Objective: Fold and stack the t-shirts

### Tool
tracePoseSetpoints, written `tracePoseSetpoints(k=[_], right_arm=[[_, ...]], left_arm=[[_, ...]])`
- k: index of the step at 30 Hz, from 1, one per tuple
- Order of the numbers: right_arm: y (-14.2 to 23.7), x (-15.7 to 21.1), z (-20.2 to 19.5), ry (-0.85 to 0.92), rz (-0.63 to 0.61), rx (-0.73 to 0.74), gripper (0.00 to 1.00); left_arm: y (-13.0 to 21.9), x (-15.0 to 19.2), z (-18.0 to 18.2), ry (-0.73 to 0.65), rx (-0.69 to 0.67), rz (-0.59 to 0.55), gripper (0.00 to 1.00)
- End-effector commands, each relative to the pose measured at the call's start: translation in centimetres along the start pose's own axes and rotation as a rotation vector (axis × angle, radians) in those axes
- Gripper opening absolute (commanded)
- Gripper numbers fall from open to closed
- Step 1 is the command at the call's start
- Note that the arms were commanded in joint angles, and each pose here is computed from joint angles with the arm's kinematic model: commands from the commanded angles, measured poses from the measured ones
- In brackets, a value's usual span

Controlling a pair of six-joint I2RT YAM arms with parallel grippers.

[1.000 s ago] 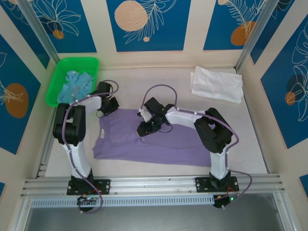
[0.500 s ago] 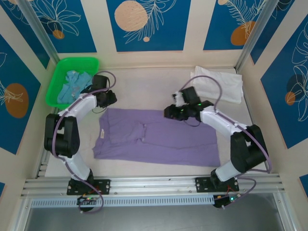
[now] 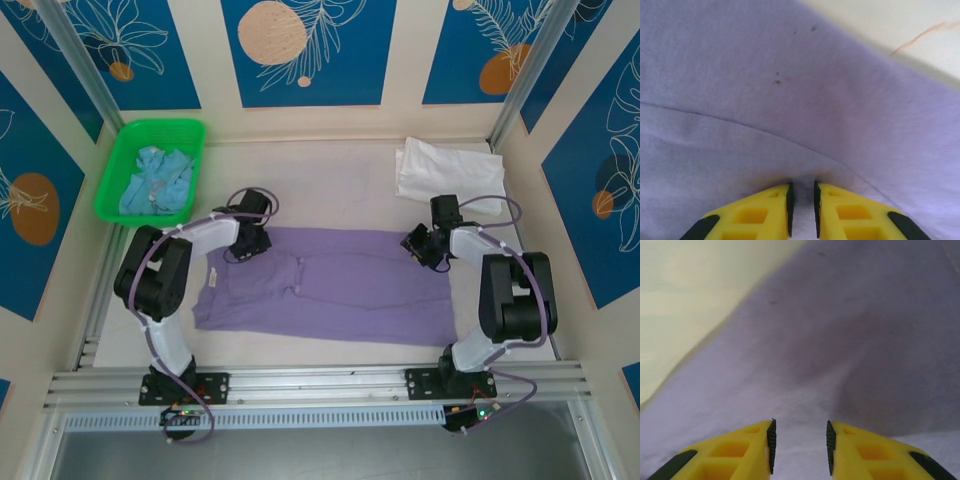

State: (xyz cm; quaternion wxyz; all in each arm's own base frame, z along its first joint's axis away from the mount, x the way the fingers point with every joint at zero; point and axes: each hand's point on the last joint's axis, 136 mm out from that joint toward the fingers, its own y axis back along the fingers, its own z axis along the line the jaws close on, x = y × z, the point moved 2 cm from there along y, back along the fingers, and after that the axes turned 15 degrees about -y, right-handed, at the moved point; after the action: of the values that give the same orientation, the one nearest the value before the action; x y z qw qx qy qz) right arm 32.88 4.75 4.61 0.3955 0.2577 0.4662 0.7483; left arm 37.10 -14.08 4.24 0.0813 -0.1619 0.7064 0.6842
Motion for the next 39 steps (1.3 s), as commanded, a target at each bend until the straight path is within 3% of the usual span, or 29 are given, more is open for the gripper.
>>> tracePoseSetpoints(k=[1,5,10,18,21,24,27,29,32,35,39], right_arm=[[-0.9,0.3,-0.7,-0.065,0.029,0.039,0.36],[-0.8,1.9,-2.0,-0.068,0.038,0.123,0.36],[0.0,4.6,-2.8,-0.086,0.097,0.112,0.36],[1.0,8.1,-4.6,-0.144,0.090,0.110,0.39],[1.8,8.3,-4.4,-0.103,0.059,0.103,0.41],[3.3,7.1,-3.2,0.028,0.005,0.109,0.42],[5.3,6.7,-1.4,0.212,-0.024,0.061,0.44],[6.3,7.3,-0.5,0.302,-0.027,-0.006,0.54],[7.3,10.0,0.6,0.429,0.043,-0.100,0.59],[7.0,14.1,0.2,0.538,0.202,-0.076,0.58],[5.2,18.4,-2.6,0.651,0.319,0.066,0.54]], left_arm=[[-3.3,0.2,0.6,0.010,-0.079,0.071,0.20],[-5.3,-2.2,-0.4,-0.027,-0.098,0.093,0.20],[-7.5,-6.2,-2.8,-0.092,-0.076,0.118,0.21],[-9.4,-13.2,-8.9,-0.173,0.100,0.059,0.25],[-9.1,-15.4,-11.4,-0.187,0.208,0.005,0.29],[-6.2,-17.0,-12.8,-0.188,0.280,-0.042,0.39],[-1.2,-17.7,-12.4,-0.209,0.252,-0.075,0.50],[2.2,-17.7,-11.6,-0.220,0.229,-0.103,0.54],[5.9,-16.9,-9.2,-0.217,0.161,-0.162,0.59],[7.1,-14.7,-6.1,-0.196,0.068,-0.184,0.60],[5.4,-10.9,-2.7,-0.165,-0.023,-0.150,0.59]])
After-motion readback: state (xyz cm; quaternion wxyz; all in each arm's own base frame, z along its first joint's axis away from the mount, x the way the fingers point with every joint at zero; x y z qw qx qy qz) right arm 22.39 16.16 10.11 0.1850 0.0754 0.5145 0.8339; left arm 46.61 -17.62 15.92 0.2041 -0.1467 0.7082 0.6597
